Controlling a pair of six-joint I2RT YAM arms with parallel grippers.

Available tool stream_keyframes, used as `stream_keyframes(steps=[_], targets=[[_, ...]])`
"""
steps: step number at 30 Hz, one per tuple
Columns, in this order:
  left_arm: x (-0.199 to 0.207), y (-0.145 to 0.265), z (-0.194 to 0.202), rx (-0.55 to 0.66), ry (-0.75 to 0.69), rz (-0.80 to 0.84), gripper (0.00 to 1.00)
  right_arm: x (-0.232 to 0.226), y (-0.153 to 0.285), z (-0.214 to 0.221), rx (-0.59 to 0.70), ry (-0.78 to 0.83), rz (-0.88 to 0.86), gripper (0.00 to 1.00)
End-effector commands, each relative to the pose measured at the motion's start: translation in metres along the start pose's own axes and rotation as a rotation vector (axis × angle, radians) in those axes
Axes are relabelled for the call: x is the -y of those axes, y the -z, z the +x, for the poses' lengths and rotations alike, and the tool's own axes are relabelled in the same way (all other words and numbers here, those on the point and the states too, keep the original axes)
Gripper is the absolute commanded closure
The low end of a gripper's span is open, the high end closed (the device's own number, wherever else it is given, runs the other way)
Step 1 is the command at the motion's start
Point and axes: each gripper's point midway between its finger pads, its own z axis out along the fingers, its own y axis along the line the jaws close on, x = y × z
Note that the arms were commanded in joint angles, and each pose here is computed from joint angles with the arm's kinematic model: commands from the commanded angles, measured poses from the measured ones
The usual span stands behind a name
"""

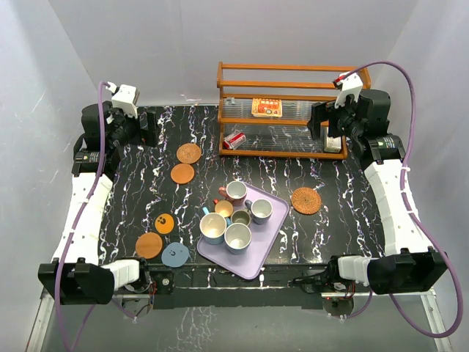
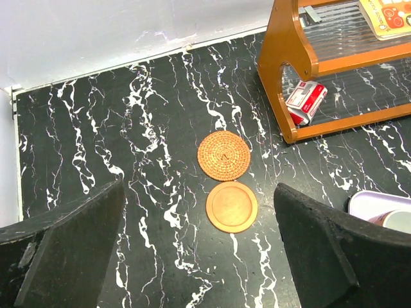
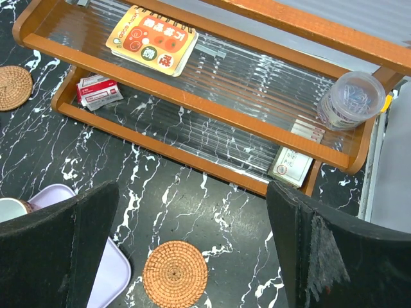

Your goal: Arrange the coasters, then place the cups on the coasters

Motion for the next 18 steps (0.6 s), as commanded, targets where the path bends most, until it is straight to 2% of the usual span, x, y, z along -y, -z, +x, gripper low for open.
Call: stream_keyframes(steps=[1,9,18], targets=[[0.004,0.010,-0.014,0.060,-0.011,0.015,0.01,0.001,-0.001,-0.020,0.075,0.023,-0.007,0.02],[0.022,0.010,-0.004,0.058,-0.018,0.117,0.01,0.002,-0.001,-0.022,0.089,0.013,0.002,0.02],[0.025,0.009,0.018,0.010,-0.046,0.135,0.01,0.005,-0.006,-0.012,0.056,0.022,0.011,0.02]])
